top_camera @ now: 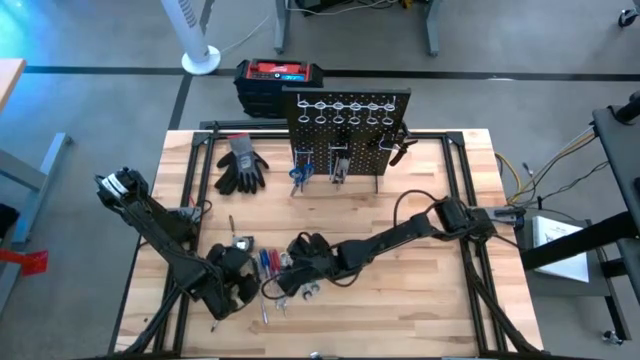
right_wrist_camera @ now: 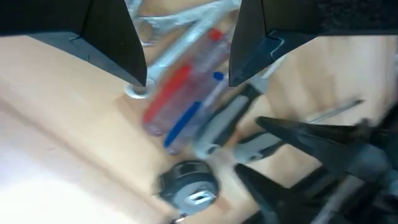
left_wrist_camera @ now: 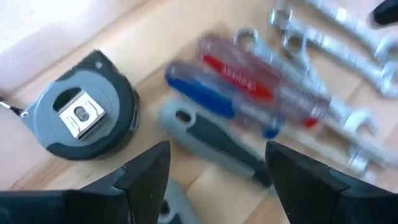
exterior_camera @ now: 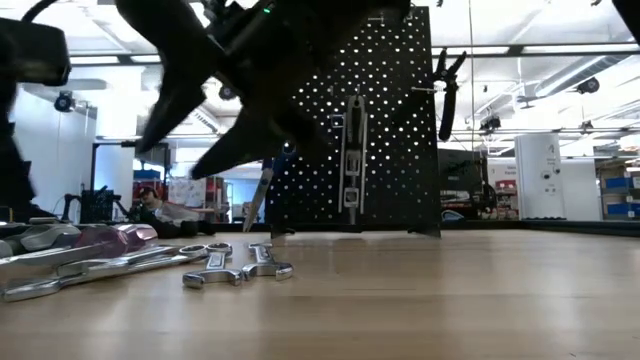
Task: Hang tools onto peg board
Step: Hang the grey screwdriver on the pegboard
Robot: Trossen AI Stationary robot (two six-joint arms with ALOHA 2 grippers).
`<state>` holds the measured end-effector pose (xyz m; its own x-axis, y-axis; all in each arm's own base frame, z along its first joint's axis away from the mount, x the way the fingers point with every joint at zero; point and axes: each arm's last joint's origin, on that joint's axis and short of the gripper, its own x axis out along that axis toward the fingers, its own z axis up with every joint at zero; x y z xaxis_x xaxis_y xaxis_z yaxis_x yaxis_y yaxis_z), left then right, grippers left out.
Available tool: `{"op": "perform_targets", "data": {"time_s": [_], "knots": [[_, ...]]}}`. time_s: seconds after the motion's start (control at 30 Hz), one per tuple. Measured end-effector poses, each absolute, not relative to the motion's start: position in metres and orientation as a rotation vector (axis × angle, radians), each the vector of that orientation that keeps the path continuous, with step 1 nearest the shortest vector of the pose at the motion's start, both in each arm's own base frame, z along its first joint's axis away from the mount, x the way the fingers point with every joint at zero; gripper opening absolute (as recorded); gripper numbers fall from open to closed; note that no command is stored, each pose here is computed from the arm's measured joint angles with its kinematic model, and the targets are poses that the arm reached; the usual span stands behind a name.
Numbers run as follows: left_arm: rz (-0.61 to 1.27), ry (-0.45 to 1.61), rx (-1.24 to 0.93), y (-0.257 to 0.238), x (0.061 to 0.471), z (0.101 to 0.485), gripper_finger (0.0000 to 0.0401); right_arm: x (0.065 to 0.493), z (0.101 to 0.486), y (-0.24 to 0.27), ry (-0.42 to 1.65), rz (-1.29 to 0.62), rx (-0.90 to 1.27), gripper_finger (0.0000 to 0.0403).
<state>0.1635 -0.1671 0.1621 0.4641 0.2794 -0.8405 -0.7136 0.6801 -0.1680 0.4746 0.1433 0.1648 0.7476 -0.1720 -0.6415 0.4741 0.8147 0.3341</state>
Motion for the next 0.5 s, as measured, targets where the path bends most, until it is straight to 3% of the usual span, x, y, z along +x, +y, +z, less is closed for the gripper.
{"op": "perform_targets", "data": {"time_s": [0.27, 0.5], "knots": [[0.814, 0.791, -0.745, -0.16, 0.163, 0.156, 0.0276, 0.451, 0.195, 0.142, 0.655, -0.447, 0.418, 0.0229], [0.925, 0.831, -0.84, -0.16, 0.171, 0.139, 0.0295, 0.429, 0.194, 0.144, 0.677, -0.5, 0.318, 0.0247]]}}
